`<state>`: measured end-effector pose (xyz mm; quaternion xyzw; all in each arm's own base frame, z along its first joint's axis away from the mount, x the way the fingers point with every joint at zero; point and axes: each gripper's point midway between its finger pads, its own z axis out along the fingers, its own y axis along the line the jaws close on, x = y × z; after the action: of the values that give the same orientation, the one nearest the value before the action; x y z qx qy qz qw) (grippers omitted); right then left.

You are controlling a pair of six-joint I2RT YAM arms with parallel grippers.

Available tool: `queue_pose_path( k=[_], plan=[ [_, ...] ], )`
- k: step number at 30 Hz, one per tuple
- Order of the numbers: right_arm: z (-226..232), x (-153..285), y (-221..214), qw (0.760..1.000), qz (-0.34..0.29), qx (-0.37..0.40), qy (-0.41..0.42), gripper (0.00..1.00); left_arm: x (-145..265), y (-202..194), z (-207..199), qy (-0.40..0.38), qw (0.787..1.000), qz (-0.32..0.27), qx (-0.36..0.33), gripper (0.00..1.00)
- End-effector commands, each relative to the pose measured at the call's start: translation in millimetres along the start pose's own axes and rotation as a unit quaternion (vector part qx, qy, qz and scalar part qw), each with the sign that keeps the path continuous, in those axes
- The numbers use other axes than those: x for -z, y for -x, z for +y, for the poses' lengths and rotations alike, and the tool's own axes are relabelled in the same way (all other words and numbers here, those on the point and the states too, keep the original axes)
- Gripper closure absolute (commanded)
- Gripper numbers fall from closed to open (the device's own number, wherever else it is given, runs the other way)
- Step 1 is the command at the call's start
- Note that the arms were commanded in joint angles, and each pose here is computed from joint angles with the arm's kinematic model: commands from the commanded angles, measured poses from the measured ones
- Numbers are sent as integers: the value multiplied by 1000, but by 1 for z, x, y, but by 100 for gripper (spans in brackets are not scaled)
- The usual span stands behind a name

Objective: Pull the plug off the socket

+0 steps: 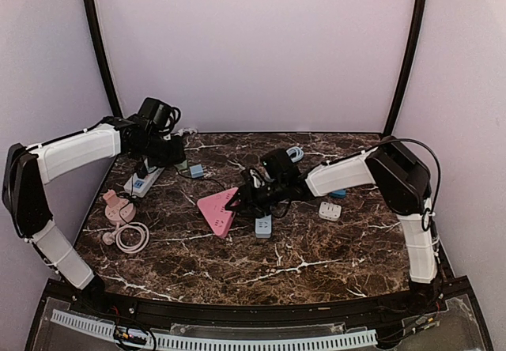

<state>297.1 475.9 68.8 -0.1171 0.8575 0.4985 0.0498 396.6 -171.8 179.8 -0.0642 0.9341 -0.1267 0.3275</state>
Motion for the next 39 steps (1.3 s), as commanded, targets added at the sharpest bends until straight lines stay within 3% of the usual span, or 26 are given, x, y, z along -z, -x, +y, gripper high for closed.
queue_pose_path(
  k=[1,8,17,27,33,39],
  plan=[
    [14,12,3,1000,-13,21,-5,48,-4,15,0,18,1000,-4,-20,100],
    [21,26,8,998,-30,48,-21,31,-29,25,-3,40,998,11,-53,100],
    [23,79,14,990,-96,77,-72,15,-48,60,-82,-93,995,9,-37,100],
    [3,147,9,972,-163,76,-152,13,-69,73,-185,-237,971,7,-17,100],
    [-2,163,5,970,-171,70,-160,12,-109,74,-194,-292,956,40,13,100],
    [-2,165,1,970,-167,69,-161,11,-149,78,-169,-305,949,71,43,100]
  ],
)
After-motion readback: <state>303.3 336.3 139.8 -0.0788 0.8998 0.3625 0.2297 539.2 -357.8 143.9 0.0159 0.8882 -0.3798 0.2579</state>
